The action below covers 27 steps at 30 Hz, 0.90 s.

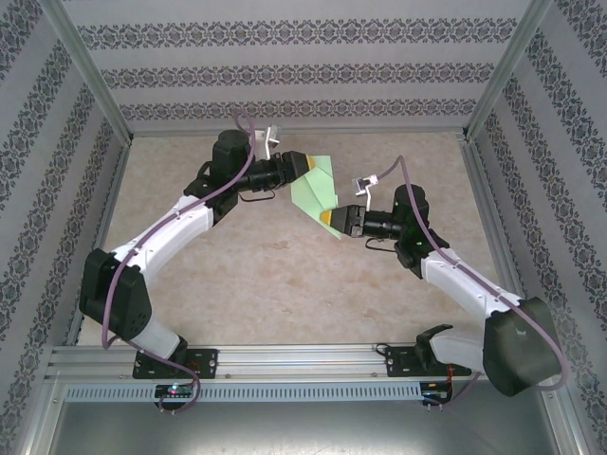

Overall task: Fold a paper plane with a square sheet of paper (fold left side to right side)
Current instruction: Turn over the paper at the center of the table.

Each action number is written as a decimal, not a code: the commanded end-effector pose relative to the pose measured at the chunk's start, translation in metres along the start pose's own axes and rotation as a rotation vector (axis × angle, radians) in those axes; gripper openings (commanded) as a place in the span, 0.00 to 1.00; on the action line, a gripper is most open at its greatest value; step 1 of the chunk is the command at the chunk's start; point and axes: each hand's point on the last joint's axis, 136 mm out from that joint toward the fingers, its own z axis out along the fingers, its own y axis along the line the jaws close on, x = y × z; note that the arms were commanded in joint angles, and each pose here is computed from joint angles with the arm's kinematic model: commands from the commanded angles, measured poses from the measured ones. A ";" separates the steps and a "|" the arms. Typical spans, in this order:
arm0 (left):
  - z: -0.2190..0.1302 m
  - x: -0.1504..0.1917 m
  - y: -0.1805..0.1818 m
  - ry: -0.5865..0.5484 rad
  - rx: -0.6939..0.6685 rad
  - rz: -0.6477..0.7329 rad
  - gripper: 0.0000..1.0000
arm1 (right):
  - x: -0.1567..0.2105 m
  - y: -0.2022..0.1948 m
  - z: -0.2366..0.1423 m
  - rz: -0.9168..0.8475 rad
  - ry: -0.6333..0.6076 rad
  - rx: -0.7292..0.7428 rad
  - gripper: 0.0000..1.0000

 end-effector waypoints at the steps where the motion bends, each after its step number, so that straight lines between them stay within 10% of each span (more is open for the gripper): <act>1: -0.031 -0.001 0.005 -0.049 -0.136 0.106 0.58 | 0.010 -0.008 -0.006 -0.086 0.043 0.129 0.12; 17: -0.200 0.028 0.062 -0.395 -0.721 0.220 0.78 | 0.008 -0.073 -0.051 -0.678 0.427 1.154 0.09; 27: -0.237 0.040 0.068 -0.480 -0.791 0.213 0.81 | -0.010 -0.114 -0.042 -1.025 0.745 1.684 0.10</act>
